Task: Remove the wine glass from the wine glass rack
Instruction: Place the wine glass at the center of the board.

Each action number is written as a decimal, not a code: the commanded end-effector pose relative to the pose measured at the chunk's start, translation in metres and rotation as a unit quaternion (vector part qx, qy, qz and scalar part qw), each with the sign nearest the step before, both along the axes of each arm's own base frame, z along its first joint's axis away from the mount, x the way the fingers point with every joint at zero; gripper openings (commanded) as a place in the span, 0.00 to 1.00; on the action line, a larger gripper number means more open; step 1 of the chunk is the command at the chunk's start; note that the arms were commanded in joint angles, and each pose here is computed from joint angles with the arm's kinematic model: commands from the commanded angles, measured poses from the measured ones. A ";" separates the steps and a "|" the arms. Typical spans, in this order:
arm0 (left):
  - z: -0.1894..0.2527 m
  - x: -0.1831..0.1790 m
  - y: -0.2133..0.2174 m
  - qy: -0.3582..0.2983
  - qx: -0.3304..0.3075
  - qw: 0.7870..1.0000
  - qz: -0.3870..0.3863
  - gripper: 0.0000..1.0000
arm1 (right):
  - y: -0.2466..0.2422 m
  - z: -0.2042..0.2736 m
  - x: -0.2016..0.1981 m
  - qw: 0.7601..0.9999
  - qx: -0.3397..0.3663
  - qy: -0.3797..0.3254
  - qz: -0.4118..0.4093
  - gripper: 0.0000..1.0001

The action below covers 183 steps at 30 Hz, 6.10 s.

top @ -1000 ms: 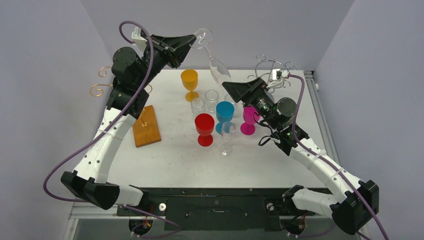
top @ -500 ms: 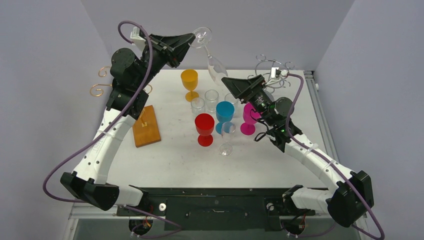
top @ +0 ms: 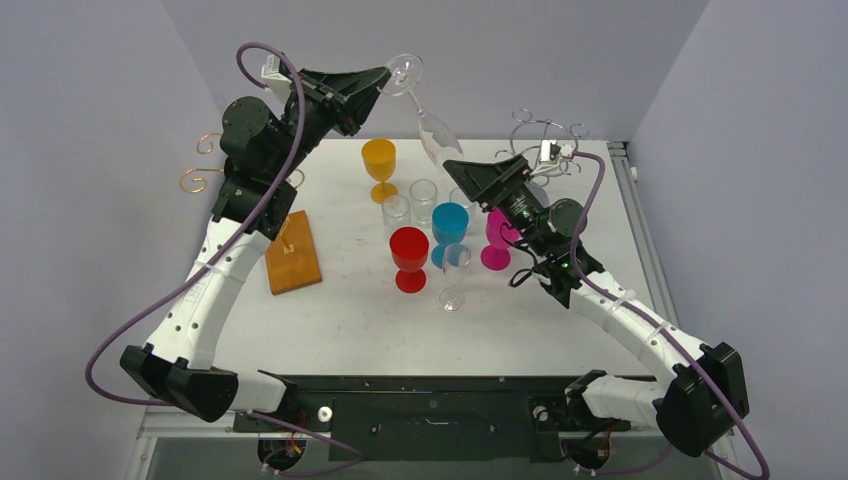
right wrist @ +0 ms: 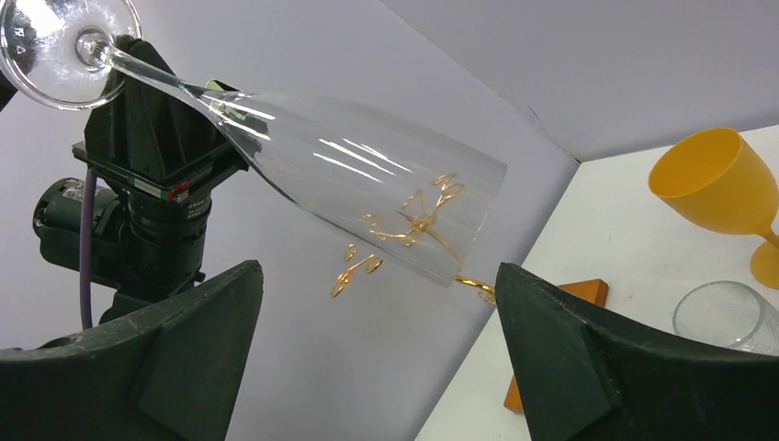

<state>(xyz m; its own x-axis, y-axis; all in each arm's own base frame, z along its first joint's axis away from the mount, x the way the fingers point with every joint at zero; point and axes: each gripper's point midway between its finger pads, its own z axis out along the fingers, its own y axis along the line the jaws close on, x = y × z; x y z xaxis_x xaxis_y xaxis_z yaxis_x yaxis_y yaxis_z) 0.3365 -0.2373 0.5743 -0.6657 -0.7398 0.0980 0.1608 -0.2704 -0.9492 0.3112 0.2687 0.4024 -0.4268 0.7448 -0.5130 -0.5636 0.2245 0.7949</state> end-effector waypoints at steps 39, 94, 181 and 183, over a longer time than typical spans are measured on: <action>0.033 -0.037 0.006 -0.042 -0.077 0.994 -0.058 0.00 | -0.013 0.101 -0.054 0.967 0.159 -0.177 0.094 0.52; -0.041 0.016 0.011 -0.016 0.003 1.000 -0.003 0.56 | -0.092 0.128 -0.090 0.981 0.055 -0.169 -0.083 0.00; -0.158 -0.052 0.046 -0.151 0.480 0.863 0.033 0.96 | -0.080 -0.202 -0.051 0.725 -0.604 0.330 0.001 0.10; -0.159 -0.051 0.046 -0.150 0.480 0.864 0.033 0.96 | -0.080 -0.200 -0.050 0.726 -0.605 0.328 0.000 0.15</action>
<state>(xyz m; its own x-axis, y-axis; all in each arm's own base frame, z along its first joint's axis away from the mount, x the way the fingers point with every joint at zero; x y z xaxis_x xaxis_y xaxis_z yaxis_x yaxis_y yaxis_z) 0.2828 -0.1892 0.4033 -0.5467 -0.4165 -0.7264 0.3840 0.6463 -0.6595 0.2524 0.1810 0.1842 -0.9023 -0.0745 -0.4246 -0.1256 0.9877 0.0935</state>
